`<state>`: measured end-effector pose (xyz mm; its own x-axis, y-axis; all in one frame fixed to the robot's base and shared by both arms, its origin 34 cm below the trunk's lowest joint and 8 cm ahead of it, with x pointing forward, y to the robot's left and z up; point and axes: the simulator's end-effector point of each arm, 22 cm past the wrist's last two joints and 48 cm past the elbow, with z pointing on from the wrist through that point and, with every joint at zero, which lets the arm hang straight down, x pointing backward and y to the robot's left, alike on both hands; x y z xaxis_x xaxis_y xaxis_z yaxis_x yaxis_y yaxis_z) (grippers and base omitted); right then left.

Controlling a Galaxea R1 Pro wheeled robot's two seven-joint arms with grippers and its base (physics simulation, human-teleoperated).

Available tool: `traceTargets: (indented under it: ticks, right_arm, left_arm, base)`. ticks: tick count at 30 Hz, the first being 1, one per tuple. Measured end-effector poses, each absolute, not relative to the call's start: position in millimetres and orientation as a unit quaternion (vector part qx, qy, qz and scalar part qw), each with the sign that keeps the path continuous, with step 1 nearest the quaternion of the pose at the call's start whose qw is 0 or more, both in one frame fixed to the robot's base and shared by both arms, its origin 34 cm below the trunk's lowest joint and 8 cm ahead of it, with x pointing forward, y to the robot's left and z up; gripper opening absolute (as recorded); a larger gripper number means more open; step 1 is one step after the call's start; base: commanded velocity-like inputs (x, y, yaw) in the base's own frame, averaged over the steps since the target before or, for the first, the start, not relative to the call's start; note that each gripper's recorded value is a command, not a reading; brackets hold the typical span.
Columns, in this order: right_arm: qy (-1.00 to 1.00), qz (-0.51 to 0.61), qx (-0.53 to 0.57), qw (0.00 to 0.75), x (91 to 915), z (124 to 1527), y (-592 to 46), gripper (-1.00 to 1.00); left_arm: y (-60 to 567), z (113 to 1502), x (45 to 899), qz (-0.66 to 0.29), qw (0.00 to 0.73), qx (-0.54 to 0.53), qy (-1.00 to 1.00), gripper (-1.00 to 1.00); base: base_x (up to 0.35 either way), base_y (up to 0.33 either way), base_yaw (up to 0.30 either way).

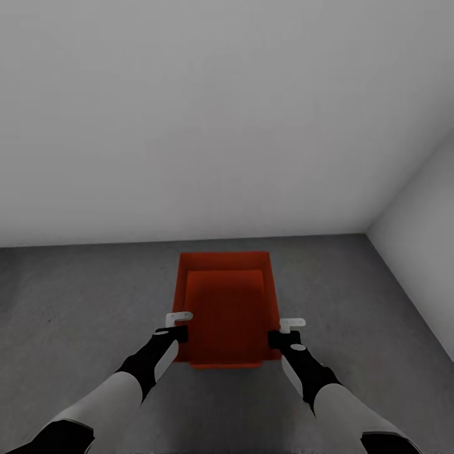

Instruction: Move the two storage containers from the living room to the garage. In the garage, place one container on the floor and stack the other container on top of it (either order is fine).

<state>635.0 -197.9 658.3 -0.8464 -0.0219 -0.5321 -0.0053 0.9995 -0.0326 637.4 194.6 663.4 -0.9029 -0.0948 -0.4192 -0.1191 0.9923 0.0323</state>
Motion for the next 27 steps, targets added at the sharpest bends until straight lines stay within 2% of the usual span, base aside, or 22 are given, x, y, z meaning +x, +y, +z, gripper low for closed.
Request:
traceTargets:
  ticks: [27]
  right_arm:
    - [0.965, -0.015, -0.007, 0.261, 623.4, 641.2, -197.8, -1.00]
  left_arm:
    - [194.6, 646.2, 625.8, 0.029, 0.197, -0.054, 0.978, -1.00]
  base:
    - [0.000, 0.000, 0.000]
